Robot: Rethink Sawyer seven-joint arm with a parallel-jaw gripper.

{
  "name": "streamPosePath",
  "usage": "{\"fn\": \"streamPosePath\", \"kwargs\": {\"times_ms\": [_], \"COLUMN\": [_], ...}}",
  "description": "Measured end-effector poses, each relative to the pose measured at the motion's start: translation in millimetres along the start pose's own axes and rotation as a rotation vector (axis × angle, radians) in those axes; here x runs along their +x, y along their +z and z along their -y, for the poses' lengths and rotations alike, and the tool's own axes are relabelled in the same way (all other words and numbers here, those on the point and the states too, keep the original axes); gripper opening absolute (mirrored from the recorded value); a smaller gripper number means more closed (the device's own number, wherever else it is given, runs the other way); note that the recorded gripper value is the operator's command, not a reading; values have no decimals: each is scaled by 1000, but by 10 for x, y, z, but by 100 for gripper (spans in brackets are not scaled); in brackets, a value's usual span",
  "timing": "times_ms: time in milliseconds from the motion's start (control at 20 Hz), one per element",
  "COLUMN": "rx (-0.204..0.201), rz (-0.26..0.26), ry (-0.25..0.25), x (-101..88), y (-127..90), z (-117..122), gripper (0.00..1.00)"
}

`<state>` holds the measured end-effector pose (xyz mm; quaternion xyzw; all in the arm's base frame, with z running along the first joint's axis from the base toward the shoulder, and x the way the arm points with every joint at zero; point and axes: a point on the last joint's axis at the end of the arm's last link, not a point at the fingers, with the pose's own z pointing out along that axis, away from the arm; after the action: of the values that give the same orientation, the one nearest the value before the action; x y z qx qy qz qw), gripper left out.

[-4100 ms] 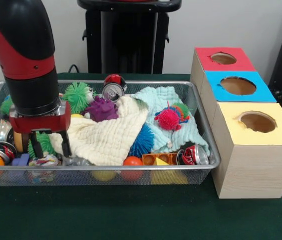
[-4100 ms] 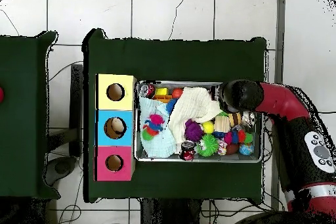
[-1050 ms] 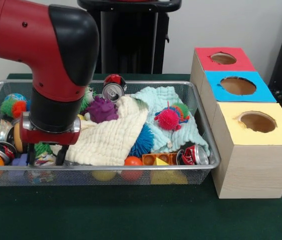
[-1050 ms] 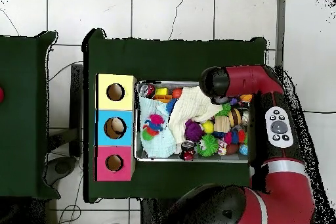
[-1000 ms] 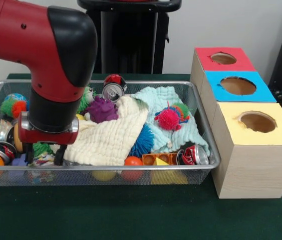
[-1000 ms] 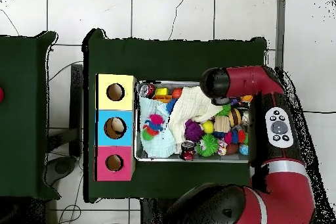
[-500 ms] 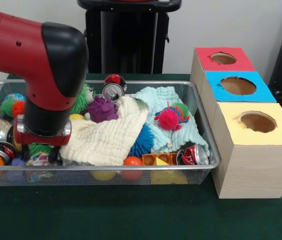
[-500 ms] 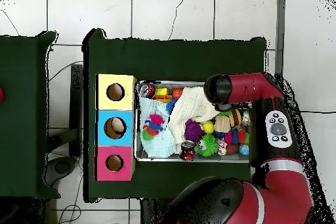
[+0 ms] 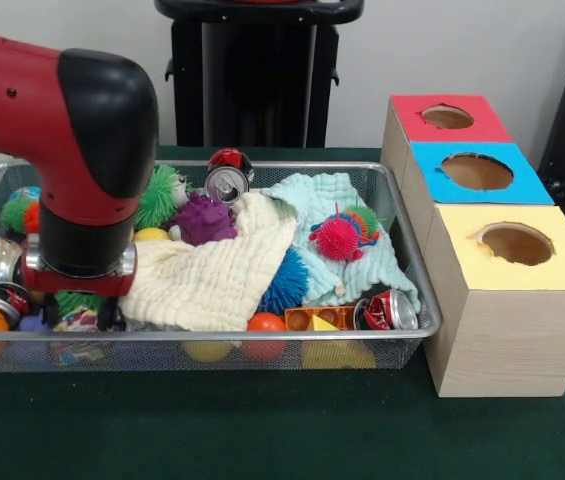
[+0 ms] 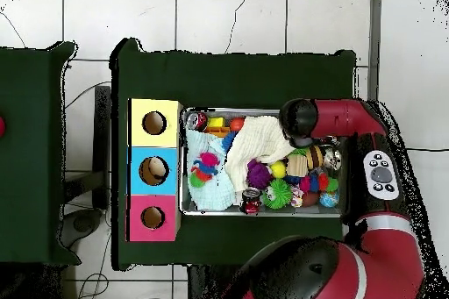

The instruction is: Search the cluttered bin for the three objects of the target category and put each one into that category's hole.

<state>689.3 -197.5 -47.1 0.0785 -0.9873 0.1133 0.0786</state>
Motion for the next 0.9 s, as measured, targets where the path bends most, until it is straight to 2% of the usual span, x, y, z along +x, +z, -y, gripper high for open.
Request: {"fn": "streamPosePath", "kwargs": {"times_ms": [150, 200, 450, 900], "rx": [-46, -78, -126, -185], "rz": [14, 29, 67, 135], "ry": [39, 64, 98, 128], "x": [14, 35, 87, 174], "y": [-5, -6, 0, 7], "z": [77, 132, 216, 289], "gripper": [100, 100, 100, 100]}}
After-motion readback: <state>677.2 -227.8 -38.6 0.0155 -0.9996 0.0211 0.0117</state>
